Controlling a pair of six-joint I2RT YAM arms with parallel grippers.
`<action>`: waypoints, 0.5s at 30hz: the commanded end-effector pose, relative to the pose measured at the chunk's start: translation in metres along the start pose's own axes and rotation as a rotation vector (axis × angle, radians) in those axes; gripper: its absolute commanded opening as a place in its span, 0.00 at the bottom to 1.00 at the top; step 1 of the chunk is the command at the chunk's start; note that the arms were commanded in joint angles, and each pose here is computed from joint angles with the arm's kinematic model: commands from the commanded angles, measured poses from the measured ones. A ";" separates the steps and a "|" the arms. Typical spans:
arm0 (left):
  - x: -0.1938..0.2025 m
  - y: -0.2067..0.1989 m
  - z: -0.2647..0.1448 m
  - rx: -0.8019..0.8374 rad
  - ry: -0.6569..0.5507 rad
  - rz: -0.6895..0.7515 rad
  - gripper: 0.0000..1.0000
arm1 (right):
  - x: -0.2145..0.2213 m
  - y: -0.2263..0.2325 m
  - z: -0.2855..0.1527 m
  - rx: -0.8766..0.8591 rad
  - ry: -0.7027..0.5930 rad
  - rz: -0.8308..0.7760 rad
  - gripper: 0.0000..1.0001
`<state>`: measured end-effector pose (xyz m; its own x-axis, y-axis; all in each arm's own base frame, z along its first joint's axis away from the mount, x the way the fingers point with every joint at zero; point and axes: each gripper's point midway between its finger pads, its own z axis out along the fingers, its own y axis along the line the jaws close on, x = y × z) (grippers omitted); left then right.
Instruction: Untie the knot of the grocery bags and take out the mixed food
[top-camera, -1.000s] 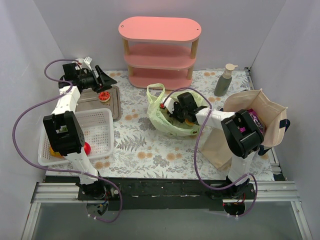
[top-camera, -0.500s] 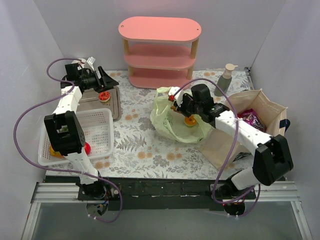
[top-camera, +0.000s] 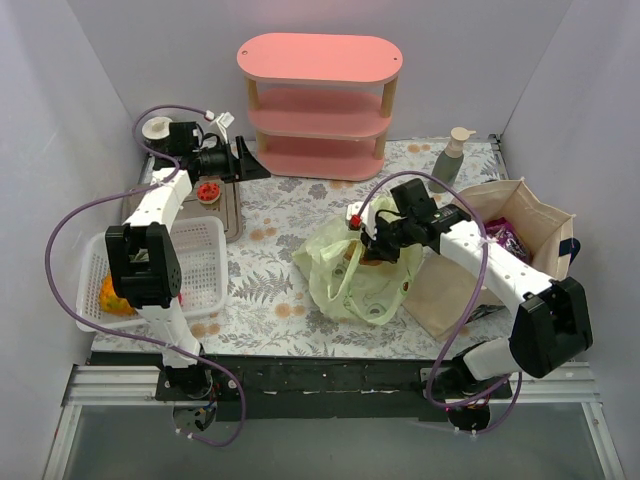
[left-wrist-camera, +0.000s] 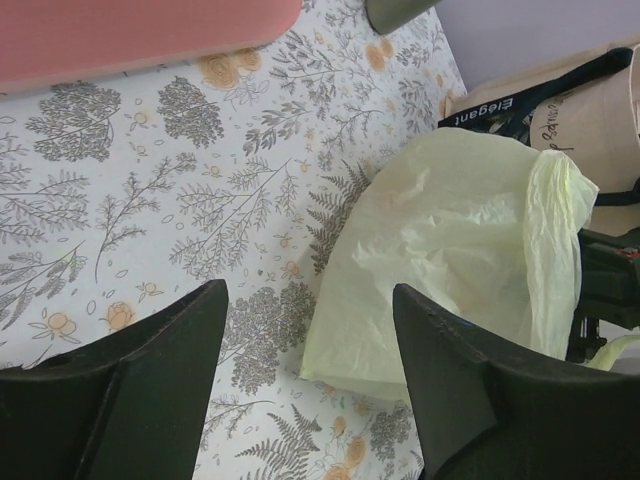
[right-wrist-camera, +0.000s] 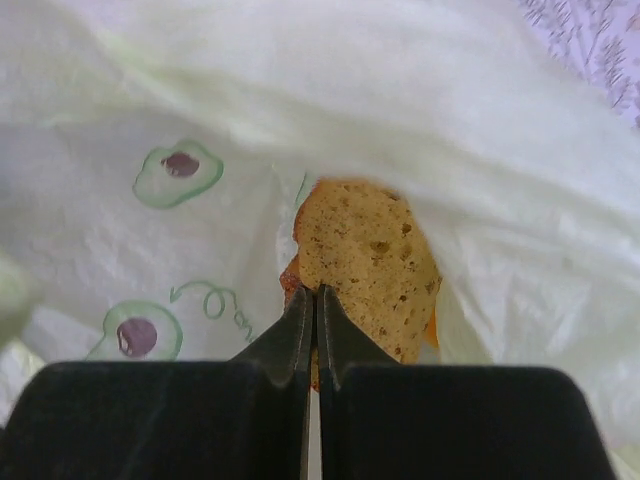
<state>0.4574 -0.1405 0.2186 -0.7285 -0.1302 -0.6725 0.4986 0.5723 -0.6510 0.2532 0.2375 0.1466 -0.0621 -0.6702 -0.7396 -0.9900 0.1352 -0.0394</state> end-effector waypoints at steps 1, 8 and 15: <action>-0.014 -0.019 -0.008 0.020 -0.026 0.072 0.66 | 0.013 0.014 -0.018 -0.099 0.089 -0.019 0.01; -0.014 -0.027 0.004 0.034 -0.016 0.094 0.66 | 0.027 0.032 -0.047 -0.225 0.181 -0.018 0.01; -0.052 -0.042 -0.001 0.022 -0.135 0.130 0.68 | -0.068 0.002 -0.108 0.012 -0.139 -0.233 0.01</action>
<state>0.4580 -0.1574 0.2284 -0.7009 -0.0964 -0.7067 0.5491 0.5595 -0.6209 0.2271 0.1880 0.1791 0.0013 -0.7486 -0.6630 -0.9994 -0.0241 0.0253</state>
